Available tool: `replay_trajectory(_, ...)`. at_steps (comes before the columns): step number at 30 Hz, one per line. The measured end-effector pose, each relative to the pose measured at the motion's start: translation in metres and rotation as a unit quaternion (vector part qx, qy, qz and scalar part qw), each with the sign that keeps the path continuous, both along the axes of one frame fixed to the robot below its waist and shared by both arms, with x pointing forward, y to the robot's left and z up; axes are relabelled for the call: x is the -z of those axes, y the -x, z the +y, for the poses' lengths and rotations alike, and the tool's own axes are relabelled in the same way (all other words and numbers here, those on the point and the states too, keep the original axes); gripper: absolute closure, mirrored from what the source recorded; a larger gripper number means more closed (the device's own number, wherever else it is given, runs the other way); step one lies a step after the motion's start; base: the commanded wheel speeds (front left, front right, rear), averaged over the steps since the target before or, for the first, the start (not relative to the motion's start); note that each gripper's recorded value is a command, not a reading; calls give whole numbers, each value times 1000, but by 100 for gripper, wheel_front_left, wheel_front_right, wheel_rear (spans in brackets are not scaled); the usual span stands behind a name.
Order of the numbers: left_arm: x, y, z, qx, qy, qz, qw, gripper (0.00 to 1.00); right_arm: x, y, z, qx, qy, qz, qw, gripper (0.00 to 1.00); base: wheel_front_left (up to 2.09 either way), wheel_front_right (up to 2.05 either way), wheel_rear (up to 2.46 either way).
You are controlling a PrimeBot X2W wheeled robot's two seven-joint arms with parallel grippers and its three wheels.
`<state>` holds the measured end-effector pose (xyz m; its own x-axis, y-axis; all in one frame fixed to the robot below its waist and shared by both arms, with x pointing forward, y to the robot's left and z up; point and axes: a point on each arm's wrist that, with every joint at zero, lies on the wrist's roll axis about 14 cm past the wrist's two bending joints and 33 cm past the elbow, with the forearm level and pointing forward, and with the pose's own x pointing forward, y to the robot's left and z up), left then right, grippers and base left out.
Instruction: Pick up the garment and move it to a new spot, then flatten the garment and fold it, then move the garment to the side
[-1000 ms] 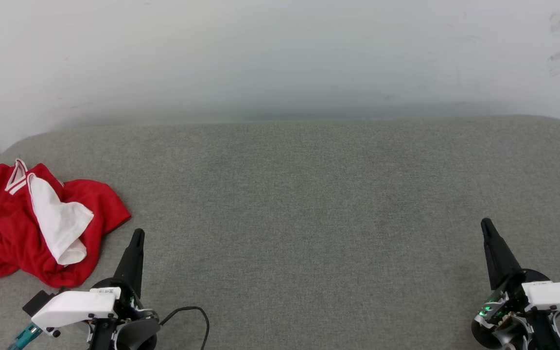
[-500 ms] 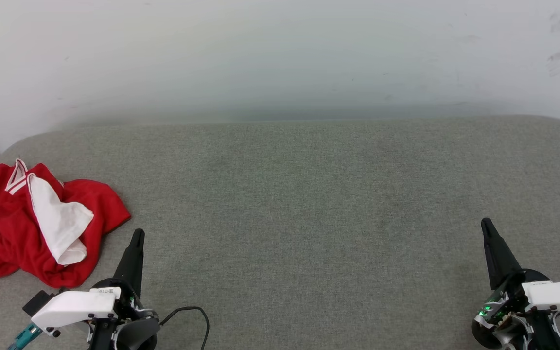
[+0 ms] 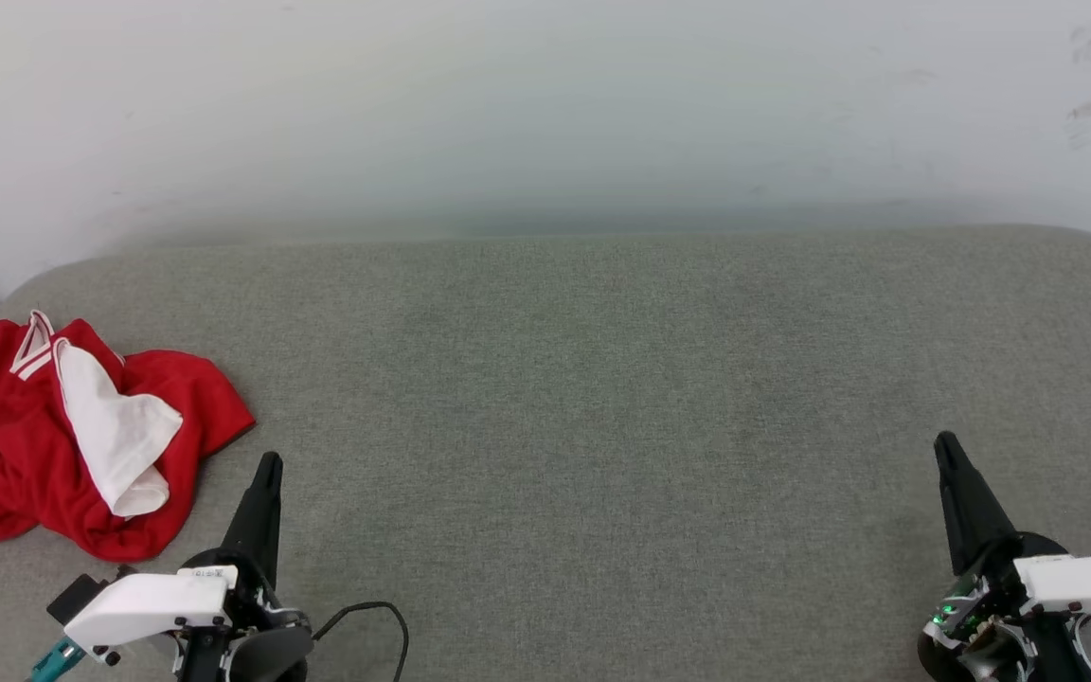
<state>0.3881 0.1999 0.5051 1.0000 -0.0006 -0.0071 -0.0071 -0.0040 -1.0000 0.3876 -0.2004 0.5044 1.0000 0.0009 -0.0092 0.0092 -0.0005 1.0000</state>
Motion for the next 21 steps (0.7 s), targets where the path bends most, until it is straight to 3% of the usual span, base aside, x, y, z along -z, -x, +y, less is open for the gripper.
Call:
replay_trajectory(6, 28, 13, -1, -2, 4, 41, 999, 0, 30, 14, -2, 5, -2, 44, 999, 0, 0, 0, 0)
replay_trajectory(10, 24, 12, 1, -10, -4, 35, 999, 0, 29, 14, -4, 13, 9, 44, 999, 0, 0, 0, 0)
replay_trajectory(21, 11, 9, 9, -29, -89, 22, 995, 0, 11, 10, -10, 27, 108, 21, 994, 0, 0, 0, 0)
